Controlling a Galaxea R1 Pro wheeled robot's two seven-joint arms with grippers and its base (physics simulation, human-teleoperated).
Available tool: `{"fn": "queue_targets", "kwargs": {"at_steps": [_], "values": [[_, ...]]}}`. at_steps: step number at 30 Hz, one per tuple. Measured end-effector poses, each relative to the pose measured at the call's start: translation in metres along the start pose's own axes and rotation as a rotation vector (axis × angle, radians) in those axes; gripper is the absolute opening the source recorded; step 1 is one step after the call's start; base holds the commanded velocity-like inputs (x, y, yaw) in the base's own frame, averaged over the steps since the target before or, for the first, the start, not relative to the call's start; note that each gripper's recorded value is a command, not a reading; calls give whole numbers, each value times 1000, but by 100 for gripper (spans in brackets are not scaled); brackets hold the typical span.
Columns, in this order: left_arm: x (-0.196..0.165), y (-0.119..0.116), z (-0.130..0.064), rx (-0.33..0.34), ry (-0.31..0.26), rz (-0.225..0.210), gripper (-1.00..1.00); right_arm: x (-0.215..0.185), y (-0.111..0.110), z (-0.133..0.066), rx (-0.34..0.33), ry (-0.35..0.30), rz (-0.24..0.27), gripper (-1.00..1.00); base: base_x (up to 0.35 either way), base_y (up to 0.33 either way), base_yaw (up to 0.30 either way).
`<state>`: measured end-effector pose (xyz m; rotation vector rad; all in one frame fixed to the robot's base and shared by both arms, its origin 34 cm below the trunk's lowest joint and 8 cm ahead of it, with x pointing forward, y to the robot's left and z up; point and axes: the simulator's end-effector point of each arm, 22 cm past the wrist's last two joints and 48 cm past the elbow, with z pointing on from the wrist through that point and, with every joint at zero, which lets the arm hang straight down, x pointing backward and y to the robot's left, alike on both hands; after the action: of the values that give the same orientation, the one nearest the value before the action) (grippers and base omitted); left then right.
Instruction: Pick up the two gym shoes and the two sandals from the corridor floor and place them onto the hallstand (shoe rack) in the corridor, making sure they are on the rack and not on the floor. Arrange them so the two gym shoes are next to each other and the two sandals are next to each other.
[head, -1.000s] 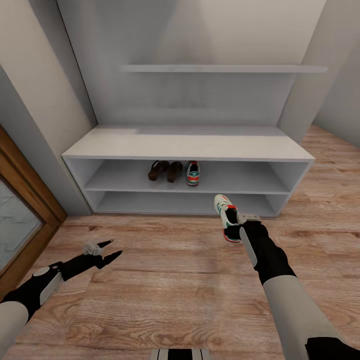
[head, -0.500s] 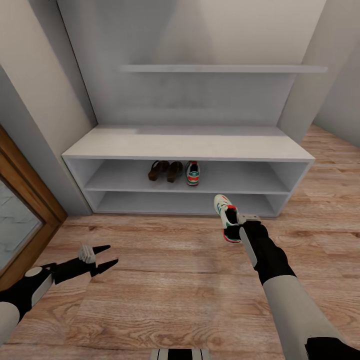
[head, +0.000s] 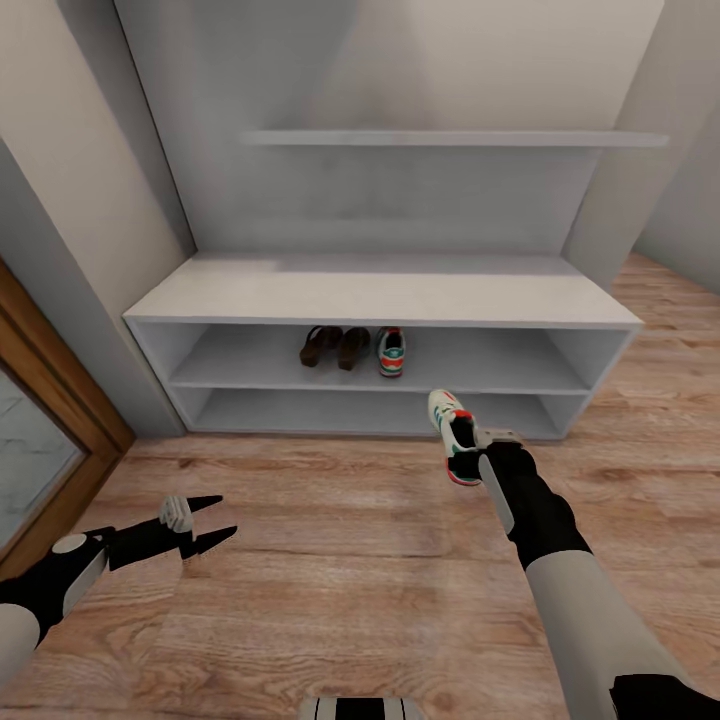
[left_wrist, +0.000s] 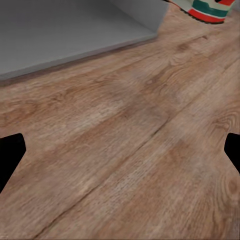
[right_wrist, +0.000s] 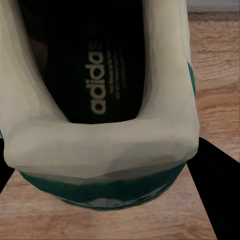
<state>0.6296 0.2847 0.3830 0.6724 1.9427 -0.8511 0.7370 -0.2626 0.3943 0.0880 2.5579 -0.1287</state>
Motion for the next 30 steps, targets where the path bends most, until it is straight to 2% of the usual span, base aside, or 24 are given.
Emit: {"fn": "queue_targets", "kwargs": {"at_steps": [18, 24, 30], "values": [[1, -2, 2, 5, 3, 2, 100, 0, 0, 0, 0, 0, 0, -100, 338, 18, 0], [1, -2, 2, 6, 4, 2, 100, 0, 0, 0, 0, 1, 0, -100, 81, 0, 0], [1, -2, 2, 6, 4, 2, 100, 0, 0, 0, 0, 0, 0, -100, 290, 0, 0]]}}
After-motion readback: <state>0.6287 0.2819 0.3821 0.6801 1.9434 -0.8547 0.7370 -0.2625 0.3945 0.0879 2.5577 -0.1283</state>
